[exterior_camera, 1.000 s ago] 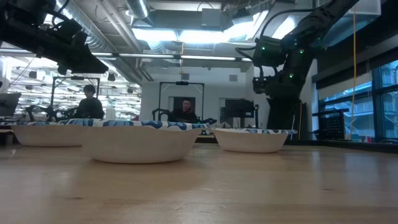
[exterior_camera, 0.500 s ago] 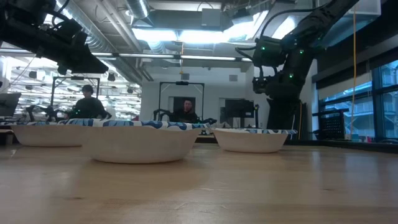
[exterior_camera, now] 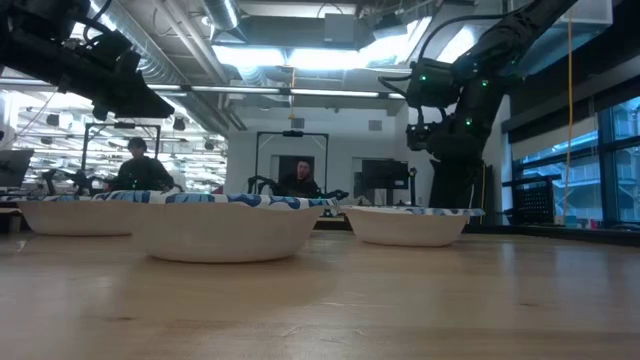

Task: Nest bowls inside each other
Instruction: Stack the bottom right bowl on the top right bowl

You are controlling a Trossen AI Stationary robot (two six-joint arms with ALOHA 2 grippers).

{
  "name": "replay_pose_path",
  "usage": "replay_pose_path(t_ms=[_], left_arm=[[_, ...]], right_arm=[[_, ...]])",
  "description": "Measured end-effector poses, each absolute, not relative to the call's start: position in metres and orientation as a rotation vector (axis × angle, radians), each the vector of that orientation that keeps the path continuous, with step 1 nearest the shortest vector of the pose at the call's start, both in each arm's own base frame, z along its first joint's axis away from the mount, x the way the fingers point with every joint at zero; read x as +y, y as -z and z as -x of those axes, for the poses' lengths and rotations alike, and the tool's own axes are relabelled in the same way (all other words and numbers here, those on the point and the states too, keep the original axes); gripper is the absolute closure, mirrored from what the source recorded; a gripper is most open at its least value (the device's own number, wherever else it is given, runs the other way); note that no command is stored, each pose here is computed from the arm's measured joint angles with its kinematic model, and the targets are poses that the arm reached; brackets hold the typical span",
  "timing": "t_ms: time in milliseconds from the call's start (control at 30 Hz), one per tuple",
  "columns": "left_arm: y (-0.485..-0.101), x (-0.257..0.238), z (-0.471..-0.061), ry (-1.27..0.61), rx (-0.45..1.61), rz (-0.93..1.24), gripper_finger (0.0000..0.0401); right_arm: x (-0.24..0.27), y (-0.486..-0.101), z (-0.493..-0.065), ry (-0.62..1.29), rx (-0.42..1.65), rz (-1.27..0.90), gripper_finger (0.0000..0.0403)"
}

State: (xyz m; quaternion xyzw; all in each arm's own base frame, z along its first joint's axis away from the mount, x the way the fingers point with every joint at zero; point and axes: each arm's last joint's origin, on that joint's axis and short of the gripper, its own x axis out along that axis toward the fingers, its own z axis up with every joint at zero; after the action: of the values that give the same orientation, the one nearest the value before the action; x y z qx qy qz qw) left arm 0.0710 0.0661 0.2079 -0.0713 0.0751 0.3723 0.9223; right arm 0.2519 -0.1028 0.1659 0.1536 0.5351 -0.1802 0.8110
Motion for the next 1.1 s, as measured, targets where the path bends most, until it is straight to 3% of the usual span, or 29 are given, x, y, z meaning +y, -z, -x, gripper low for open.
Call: replay_pose_path(t_ms=[567,900,1100], left_arm=[[-0.2078,0.0661,-0.0710,-0.764,0.154,0.147,0.0290],[-0.2078,0.0661,-0.0710,-0.764,0.154,0.147,0.0290],[-0.2078,0.0661,-0.0710,-0.764,0.154,0.147,0.0290]], right_arm=[[-0.1024,-0.1654,-0.2507,0.384,1.158,-0.324,0.0299],[-0.1023,-0.1652,-0.2507,0.380,1.159,-0.325,0.0371],[-0.1023,-0.1652,-0.2508,0.379,1.159,-0.323,0.0392]])
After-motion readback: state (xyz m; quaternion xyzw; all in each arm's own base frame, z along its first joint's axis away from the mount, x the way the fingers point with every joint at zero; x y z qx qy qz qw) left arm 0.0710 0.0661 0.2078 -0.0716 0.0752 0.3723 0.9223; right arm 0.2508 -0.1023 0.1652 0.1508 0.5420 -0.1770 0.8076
